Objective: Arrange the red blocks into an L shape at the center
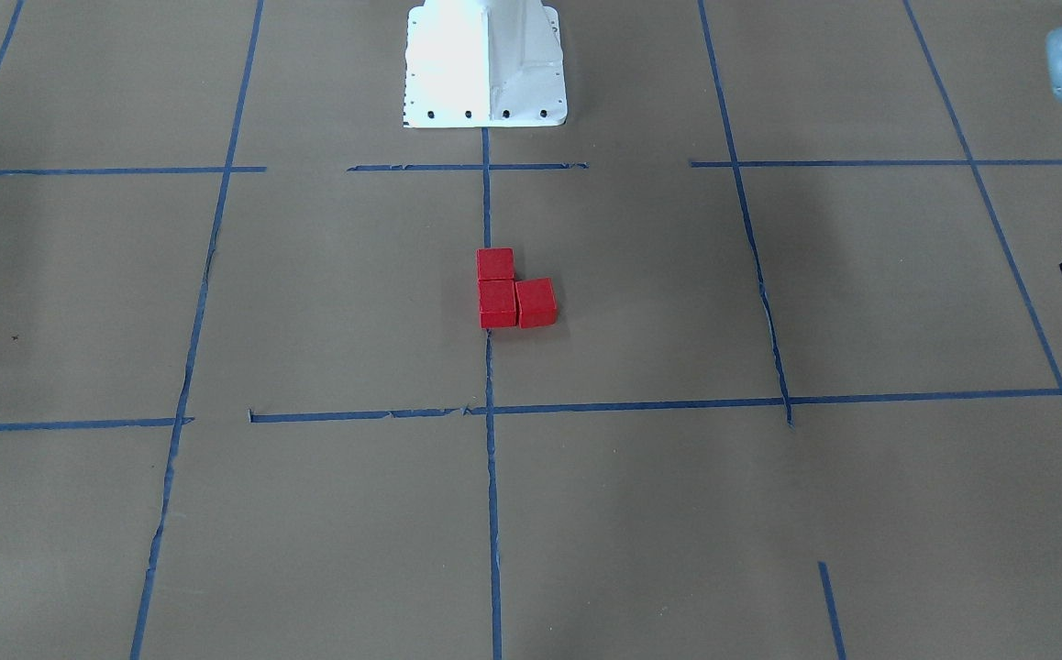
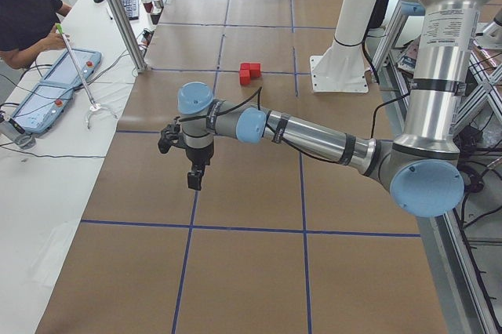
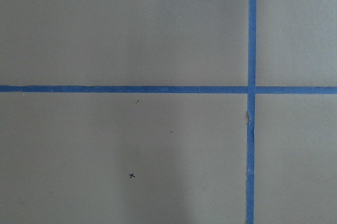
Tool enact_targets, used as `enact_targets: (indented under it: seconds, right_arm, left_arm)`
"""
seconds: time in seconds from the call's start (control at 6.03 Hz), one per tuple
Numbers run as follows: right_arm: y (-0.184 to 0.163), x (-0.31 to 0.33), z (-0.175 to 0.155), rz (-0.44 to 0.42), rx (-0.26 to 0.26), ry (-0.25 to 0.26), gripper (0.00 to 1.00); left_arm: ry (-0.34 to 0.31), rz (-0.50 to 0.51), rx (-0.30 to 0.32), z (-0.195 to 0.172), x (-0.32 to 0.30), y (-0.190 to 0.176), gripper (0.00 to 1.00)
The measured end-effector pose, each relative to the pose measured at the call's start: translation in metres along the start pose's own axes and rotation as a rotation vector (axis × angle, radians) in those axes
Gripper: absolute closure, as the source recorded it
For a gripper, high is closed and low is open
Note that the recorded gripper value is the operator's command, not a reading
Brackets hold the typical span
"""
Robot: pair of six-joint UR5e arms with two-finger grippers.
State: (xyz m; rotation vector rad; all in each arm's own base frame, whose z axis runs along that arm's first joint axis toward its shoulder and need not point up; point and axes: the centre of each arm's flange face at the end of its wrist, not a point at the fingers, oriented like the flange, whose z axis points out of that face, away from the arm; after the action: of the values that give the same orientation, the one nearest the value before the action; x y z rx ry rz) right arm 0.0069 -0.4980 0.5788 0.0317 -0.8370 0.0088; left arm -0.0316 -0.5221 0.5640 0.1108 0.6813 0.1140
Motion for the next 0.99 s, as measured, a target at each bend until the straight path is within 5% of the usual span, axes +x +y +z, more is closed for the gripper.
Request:
enact_targets:
  seconds: [0.5,0.99]
  right_arm:
    - [-0.007,-0.002,-0.011,-0.029,0.013,-0.001,0.0]
    - [-0.003,-0.01,-0.027,-0.007,0.008,0.003,0.0]
  left_arm:
    - [0.177,-0.072,-0.094,0.035,-0.069,0.038,0.0]
    - [0.109,-0.1,-0.077,0.02,-0.065,0.034,0.0]
